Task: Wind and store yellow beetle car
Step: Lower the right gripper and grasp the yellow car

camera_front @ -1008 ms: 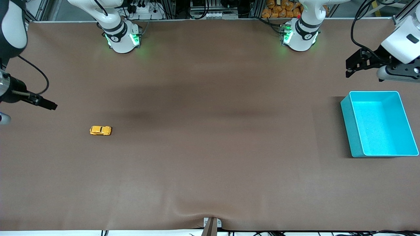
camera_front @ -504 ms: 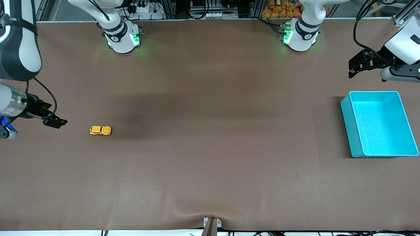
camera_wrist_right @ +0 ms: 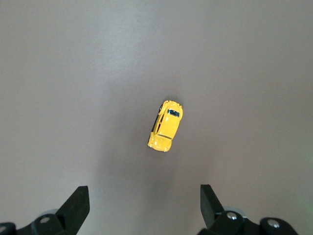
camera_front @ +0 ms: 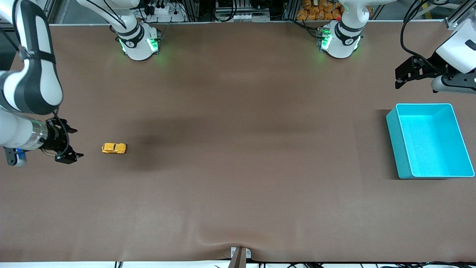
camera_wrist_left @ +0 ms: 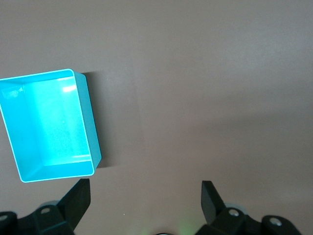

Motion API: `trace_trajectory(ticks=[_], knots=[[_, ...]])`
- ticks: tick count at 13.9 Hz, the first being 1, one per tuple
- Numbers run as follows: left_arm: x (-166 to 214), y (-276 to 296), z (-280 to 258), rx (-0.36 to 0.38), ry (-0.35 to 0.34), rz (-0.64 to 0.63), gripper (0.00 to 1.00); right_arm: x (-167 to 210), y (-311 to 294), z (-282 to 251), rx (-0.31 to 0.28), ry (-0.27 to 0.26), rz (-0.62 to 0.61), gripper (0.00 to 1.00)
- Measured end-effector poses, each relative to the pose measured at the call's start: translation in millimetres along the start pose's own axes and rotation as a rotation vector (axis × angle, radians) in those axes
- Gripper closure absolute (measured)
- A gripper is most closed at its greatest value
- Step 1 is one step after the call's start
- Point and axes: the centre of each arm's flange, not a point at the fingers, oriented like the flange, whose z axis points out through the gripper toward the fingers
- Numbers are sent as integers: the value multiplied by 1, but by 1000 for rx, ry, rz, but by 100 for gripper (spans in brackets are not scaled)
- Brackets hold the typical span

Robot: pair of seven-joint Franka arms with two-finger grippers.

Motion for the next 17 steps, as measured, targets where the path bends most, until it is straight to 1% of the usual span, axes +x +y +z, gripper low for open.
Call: trace_trajectory(ticks=[3, 6, 9, 13, 17], knots=[[0, 0, 0, 0, 0, 1, 0, 5, -11, 29, -11, -1, 157, 0], [0, -6, 0, 0, -1, -10, 0, 6, -13, 67, -23, -1, 251, 0], [0, -19, 2, 0, -4, -26, 0, 5, -10, 101, -4, 5, 270, 0], [1, -18, 3, -1, -6, -24, 0, 6, 2, 140, 10, 13, 275, 0], [1, -30, 3, -7, -4, -46, 0, 6, 11, 177, -11, 28, 266, 0]])
